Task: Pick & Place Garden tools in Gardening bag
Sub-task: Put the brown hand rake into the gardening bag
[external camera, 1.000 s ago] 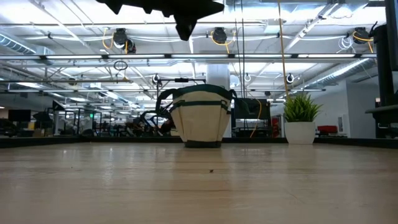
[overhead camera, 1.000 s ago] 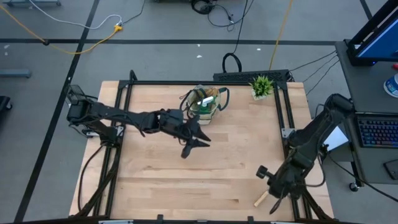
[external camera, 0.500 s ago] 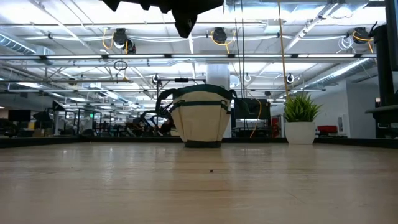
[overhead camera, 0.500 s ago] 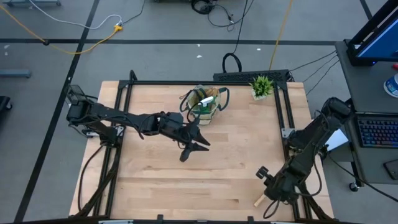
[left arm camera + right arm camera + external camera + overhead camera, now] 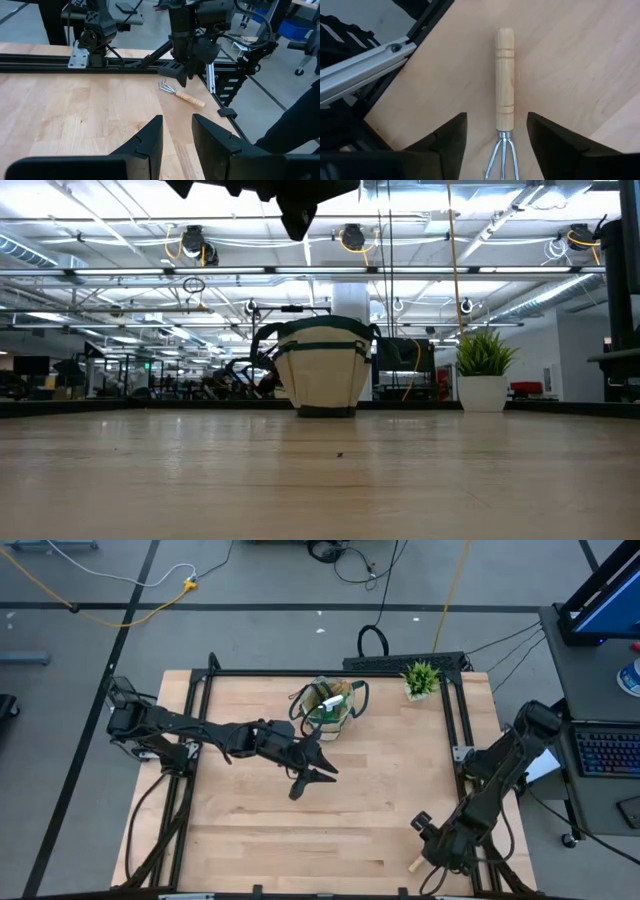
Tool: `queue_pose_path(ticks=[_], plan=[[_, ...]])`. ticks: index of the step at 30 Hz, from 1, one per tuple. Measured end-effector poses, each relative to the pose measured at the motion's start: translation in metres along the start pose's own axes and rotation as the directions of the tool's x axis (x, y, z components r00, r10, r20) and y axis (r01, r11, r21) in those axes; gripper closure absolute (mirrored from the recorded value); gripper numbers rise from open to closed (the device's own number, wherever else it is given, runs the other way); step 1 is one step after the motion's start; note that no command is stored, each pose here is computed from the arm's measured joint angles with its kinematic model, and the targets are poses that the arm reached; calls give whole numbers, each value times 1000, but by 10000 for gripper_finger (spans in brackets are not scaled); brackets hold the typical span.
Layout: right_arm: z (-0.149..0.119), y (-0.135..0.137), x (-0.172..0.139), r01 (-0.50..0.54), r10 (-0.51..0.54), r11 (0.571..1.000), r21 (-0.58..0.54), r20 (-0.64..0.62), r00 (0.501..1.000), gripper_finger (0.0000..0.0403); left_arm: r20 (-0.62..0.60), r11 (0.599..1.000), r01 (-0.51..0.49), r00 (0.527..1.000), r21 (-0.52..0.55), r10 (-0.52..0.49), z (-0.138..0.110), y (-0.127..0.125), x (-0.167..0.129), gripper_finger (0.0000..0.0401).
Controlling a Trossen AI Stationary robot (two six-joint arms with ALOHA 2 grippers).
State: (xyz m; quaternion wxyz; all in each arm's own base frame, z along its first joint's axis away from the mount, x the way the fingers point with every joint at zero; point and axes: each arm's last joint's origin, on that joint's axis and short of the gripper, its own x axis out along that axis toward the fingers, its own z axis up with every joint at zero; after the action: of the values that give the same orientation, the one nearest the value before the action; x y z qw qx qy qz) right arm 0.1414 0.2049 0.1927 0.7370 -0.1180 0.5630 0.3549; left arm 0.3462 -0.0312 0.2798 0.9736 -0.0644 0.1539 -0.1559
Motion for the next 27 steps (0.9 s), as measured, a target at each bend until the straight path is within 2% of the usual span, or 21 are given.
queue_pose_path(ticks=[9, 22, 27], plan=[[0, -2, 14, 20, -17, 997, 76, -50, 999, 178, 0, 1000, -1, 1000, 4, 1, 0, 0, 0, 293], [1, -6, 35, 65, -56, 993, 94, -97, 994, 180, 3, 1000, 0, 1000, 20, 0, 0, 0, 0, 293], [-1, -8, 38, 98, -86, 985, 142, -87, 992, 181, 3, 1000, 2, 1000, 24, -2, 0, -1, 0, 293]])
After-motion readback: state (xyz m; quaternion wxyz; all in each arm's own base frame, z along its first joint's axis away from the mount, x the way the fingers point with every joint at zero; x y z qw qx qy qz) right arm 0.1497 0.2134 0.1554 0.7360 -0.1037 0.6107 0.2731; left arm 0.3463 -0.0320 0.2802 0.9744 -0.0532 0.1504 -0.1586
